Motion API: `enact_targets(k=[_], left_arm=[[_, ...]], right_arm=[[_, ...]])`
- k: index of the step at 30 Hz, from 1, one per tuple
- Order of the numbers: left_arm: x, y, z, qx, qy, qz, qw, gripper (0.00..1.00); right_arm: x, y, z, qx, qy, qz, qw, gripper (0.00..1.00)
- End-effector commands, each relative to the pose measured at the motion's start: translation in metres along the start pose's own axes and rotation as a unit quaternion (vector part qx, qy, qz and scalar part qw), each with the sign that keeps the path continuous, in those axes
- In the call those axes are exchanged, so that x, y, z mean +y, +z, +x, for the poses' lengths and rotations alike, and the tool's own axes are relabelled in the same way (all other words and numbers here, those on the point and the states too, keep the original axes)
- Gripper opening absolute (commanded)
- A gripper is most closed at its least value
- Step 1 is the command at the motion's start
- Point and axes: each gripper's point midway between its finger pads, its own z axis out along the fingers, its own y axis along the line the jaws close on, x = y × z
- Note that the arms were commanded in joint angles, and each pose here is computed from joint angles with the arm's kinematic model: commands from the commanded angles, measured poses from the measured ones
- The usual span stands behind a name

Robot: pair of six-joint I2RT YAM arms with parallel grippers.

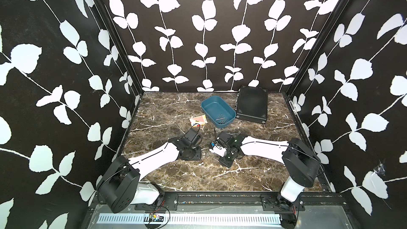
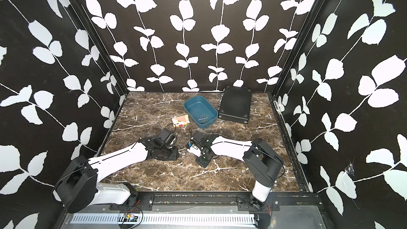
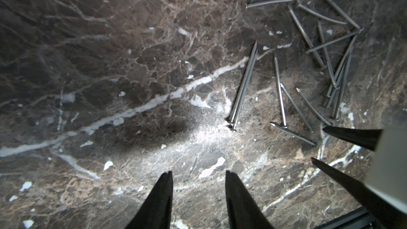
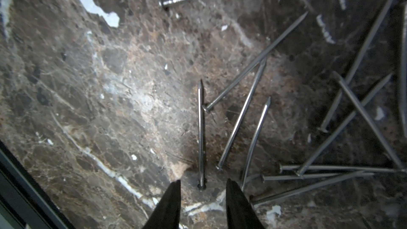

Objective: Put the nails on the desktop into the storage box
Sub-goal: Pick up the nail from the center of the board.

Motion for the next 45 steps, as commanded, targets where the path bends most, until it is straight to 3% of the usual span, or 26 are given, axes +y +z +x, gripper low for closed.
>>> enact_targets(k=[1,15,32,40,45], left_arm=[[0.006,-0.002,0.001,0.007,-0.001,-0.005,1.0,0.41],[0.021,-0.009,0.008,0.006,-0.004,-0.017,1.0,0.42],[0.022,-0.009,0.006,-0.006,-0.012,-0.013,1.0,0.42],[0.019,-0.011,-0.002,-0.018,-0.011,-0.01,1.0,0.42],[0.011,-0.018,-0.012,-0.034,-0.021,0.005,0.999,0.42]], right_arm=[[-0.001,0.003,-0.004,0.013,-0.003,0.015,1.0,0.36],[0.014,0.027,0.005,0.069,-0.023,0.042,0.996,0.25],[0.017,0.009,0.042,0.094,-0.013,0.053,0.994,0.0],[0.03,-0.044,0.0,-0.031,0.008,0.005,0.999,0.0],[0.0,-0.098,-0.046,-0.149,0.133,-0.051,0.979,0.0]])
